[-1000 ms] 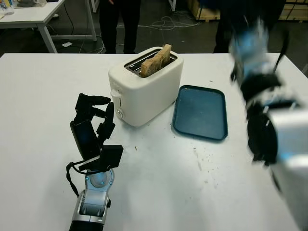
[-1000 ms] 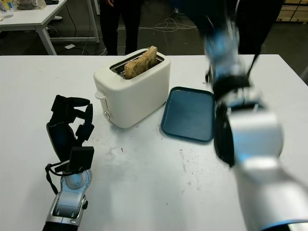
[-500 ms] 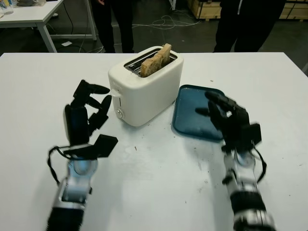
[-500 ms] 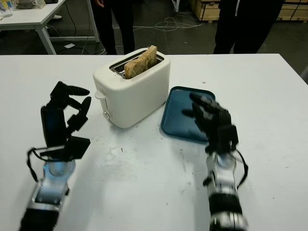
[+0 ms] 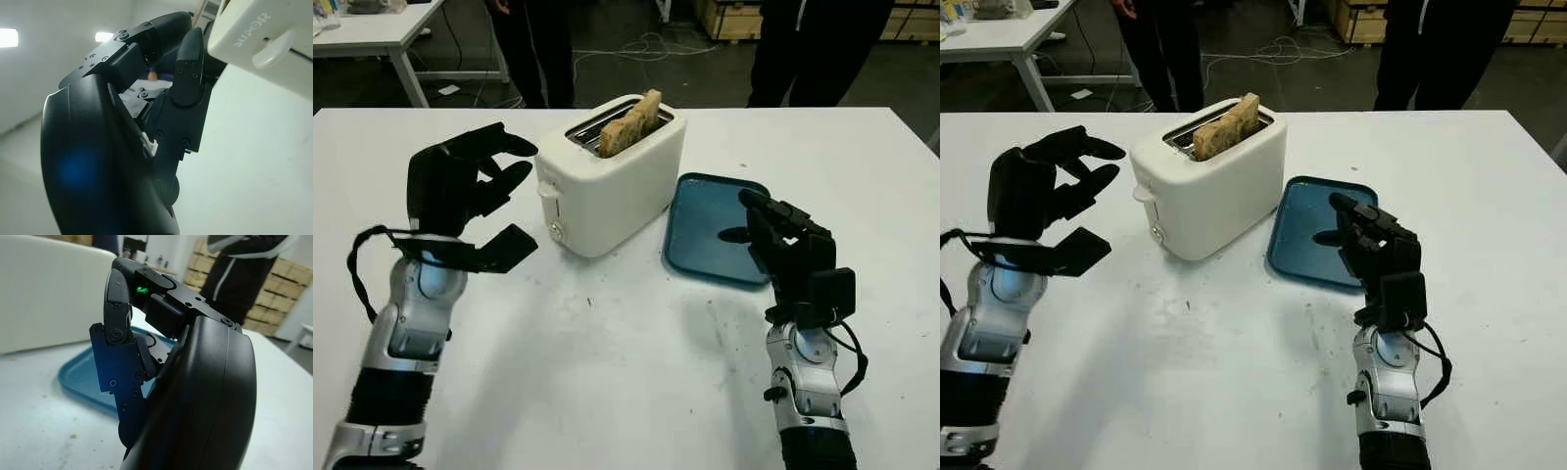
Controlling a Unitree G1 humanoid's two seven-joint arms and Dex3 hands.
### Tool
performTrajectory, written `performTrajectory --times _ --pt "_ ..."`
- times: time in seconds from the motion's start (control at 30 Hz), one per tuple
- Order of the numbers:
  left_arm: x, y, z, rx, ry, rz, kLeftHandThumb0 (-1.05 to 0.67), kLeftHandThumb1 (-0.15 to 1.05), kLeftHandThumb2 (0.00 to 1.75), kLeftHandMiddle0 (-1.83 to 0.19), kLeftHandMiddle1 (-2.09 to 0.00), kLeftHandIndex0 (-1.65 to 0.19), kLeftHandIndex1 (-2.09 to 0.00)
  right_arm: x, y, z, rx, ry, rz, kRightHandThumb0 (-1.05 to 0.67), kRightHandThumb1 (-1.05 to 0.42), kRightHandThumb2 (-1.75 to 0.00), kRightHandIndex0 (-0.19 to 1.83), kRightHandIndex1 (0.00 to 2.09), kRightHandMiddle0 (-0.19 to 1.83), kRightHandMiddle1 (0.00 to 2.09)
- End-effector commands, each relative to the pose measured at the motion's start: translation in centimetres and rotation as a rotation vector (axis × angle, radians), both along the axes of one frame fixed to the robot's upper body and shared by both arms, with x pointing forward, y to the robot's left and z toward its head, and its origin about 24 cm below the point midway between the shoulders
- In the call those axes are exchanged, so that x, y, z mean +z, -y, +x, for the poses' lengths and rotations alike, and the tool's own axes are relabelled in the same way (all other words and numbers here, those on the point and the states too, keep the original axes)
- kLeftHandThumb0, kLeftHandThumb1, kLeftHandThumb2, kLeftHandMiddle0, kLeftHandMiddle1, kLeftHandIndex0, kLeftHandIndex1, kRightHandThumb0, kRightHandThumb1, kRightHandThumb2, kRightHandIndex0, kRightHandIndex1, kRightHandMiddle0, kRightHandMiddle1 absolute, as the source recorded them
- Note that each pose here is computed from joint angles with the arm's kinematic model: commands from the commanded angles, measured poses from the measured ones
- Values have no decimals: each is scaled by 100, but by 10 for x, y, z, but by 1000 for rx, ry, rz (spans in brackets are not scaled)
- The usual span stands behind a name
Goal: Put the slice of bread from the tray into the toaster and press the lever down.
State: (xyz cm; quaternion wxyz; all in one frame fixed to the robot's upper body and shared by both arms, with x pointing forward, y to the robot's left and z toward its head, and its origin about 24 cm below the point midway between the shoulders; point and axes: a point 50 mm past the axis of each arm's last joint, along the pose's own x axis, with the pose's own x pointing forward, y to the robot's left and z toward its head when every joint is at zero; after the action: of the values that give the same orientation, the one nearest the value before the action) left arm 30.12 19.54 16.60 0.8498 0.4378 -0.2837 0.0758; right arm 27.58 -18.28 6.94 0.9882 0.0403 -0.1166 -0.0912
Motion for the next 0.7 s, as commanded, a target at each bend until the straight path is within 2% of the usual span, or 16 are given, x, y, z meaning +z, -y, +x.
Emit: performTrajectory --times 0.0,0.07,0.13,0.33,0.47,0.57,0.67 --pt "3 2 5 2 -21 60 -32 91 1 -93 -123 -104 -36 6 -4 7 8 18 0 -48 -92 -28 77 156 93 73" --pt "2 3 7 1 -42 93 -31 90 1 -92 -129 -105 -34 6 -5 9 21 16 -3 -50 -92 -28 74 166 82 98" --pt "1 4 10 -11 -78 129 -29 90 1 -92 -132 -106 -33 7 -5 11 30 17 -18 -51 -92 -29 73 170 80 104" --pt "-2 4 18 -31 -181 284 -30 92 3 -102 -99 -115 -22 8 -3 11 23 24 -25 -54 -92 -28 72 170 77 107" --pt "-5 5 24 -47 -245 362 -30 92 2 -97 -135 -117 -11 9 -1 12 8 26 -25 -55 -92 -27 72 167 77 103" --pt "-5 6 27 -46 -273 406 -33 92 2 -95 -143 -120 -10 9 0 12 1 24 -27 -54 -92 -27 71 168 78 100" --pt "-3 7 27 -42 -299 437 -35 92 2 -93 -149 -131 -15 9 1 12 -1 20 -26 -55 -92 -26 71 169 80 99"
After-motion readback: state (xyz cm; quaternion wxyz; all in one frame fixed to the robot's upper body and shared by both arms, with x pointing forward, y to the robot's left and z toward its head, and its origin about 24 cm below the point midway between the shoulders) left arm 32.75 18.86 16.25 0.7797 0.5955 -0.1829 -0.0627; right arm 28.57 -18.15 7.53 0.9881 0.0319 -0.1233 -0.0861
